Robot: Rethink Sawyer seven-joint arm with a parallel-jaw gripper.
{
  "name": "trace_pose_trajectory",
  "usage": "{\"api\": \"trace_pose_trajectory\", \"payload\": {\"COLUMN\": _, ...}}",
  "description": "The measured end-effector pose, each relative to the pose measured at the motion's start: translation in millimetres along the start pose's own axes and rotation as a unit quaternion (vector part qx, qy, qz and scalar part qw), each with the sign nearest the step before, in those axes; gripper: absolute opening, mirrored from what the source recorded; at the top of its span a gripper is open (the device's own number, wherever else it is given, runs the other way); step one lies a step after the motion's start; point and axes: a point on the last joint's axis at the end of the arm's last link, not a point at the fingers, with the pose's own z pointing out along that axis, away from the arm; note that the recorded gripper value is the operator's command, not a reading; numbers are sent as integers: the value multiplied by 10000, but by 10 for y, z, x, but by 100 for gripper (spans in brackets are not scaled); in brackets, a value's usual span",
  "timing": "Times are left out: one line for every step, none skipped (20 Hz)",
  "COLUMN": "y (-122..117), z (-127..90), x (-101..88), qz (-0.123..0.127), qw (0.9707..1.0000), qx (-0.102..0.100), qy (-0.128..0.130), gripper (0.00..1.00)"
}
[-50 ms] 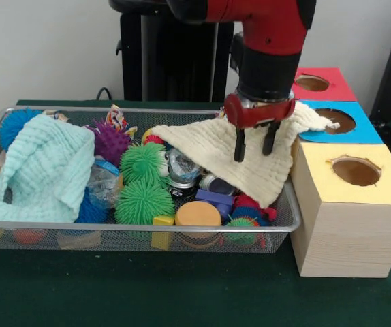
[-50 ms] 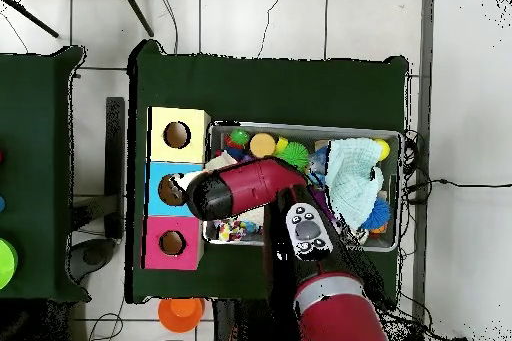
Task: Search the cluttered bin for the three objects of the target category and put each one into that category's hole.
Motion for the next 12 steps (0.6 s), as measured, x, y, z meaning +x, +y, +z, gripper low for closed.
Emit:
{"api": "trace_pose_trajectory", "payload": {"y": 0, "z": 55, "x": 10, "qz": 12, "qw": 10000, "qx": -27, "qy": 32, "gripper": 100}}
{"api": "trace_pose_trajectory", "payload": {"y": -1, "z": 169, "x": 36, "qz": 42, "qw": 9999, "qx": -86, "qy": 104, "gripper": 100}}
{"api": "trace_pose_trajectory", "payload": {"y": -1, "z": 244, "x": 57, "qz": 65, "qw": 9998, "qx": -129, "qy": 157, "gripper": 100}}
{"api": "trace_pose_trajectory", "payload": {"y": -3, "z": 338, "x": 92, "qz": 94, "qw": 9995, "qx": -181, "qy": 239, "gripper": 100}}
{"api": "trace_pose_trajectory", "payload": {"y": 0, "z": 446, "x": 136, "qz": 131, "qw": 9990, "qx": -250, "qy": 351, "gripper": 100}}
{"api": "trace_pose_trajectory", "payload": {"y": -5, "z": 479, "x": 129, "qz": 188, "qw": 9985, "qx": -307, "qy": 401, "gripper": 100}}
{"api": "trace_pose_trajectory", "payload": {"y": -29, "z": 467, "x": 97, "qz": 243, "qw": 9981, "qx": -347, "qy": 448, "gripper": 100}}
{"api": "trace_pose_trajectory", "payload": {"y": -38, "z": 460, "x": 81, "qz": 281, "qw": 9977, "qx": -379, "qy": 488, "gripper": 100}}
{"api": "trace_pose_trajectory", "payload": {"y": -58, "z": 469, "x": 73, "qz": 350, "qw": 9962, "qx": -465, "qy": 653, "gripper": 100}}
{"api": "trace_pose_trajectory", "payload": {"y": -69, "z": 480, "x": 69, "qz": 386, "qw": 9951, "qx": -521, "qy": 745, "gripper": 100}}
{"api": "trace_pose_trajectory", "payload": {"y": -79, "z": 486, "x": 58, "qz": 417, "qw": 9943, "qx": -567, "qy": 805, "gripper": 100}}
{"api": "trace_pose_trajectory", "payload": {"y": -84, "z": 489, "x": 54, "qz": 429, "qw": 9939, "qx": -585, "qy": 826, "gripper": 100}}
